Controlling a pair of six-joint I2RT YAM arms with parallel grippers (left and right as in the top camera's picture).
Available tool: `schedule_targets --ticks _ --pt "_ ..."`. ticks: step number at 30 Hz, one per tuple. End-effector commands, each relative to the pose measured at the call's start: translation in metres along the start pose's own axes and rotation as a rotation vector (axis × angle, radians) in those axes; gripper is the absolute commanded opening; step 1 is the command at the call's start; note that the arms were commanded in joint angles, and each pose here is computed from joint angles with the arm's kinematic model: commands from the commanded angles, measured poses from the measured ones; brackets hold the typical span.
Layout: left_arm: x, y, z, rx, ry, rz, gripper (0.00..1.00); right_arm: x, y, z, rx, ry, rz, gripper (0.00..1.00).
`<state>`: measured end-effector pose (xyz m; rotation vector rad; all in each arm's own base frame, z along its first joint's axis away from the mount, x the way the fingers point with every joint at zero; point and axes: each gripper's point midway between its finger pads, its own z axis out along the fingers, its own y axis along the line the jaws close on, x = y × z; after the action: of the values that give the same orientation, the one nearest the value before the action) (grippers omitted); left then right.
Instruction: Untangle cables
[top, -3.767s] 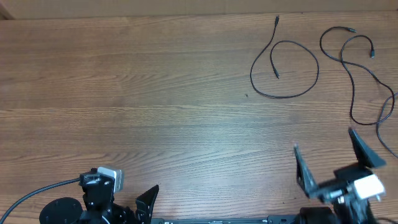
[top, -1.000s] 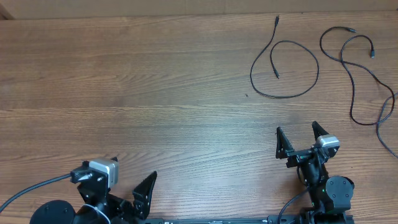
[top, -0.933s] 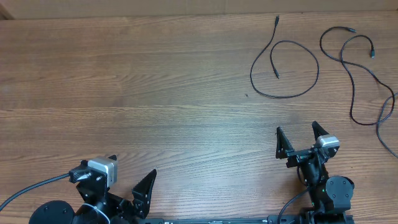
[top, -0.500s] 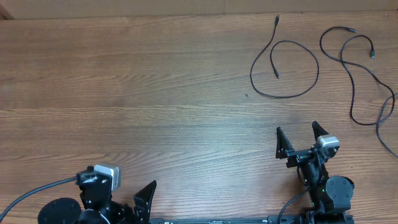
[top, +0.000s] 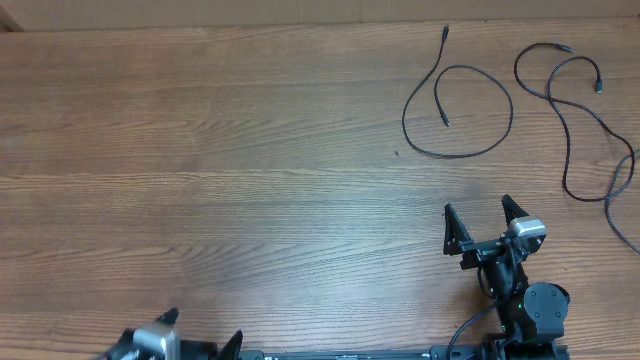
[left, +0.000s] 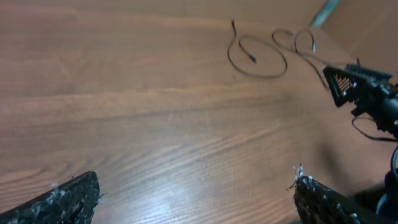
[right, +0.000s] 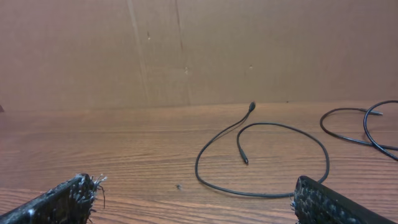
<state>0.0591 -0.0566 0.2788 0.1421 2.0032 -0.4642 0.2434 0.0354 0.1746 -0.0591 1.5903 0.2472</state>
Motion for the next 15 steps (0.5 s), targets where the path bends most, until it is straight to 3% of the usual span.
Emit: schedule_targets --ticks 1,3,15 --pt "0.001 0.001 -0.011 -0.032 -0.083 0.004 1.00 0.002 -0.003 0.000 0.016 -0.003 0.004 1.00" --pt "0.003 0.000 -0.016 -0.041 -0.112 0.008 1.00 0.002 -0.003 0.000 0.016 -0.003 0.004 1.00" --pt "0.040 0.004 -0.017 -0.062 0.032 -0.043 1.00 0.002 -0.003 0.000 0.016 -0.003 0.004 1.00"
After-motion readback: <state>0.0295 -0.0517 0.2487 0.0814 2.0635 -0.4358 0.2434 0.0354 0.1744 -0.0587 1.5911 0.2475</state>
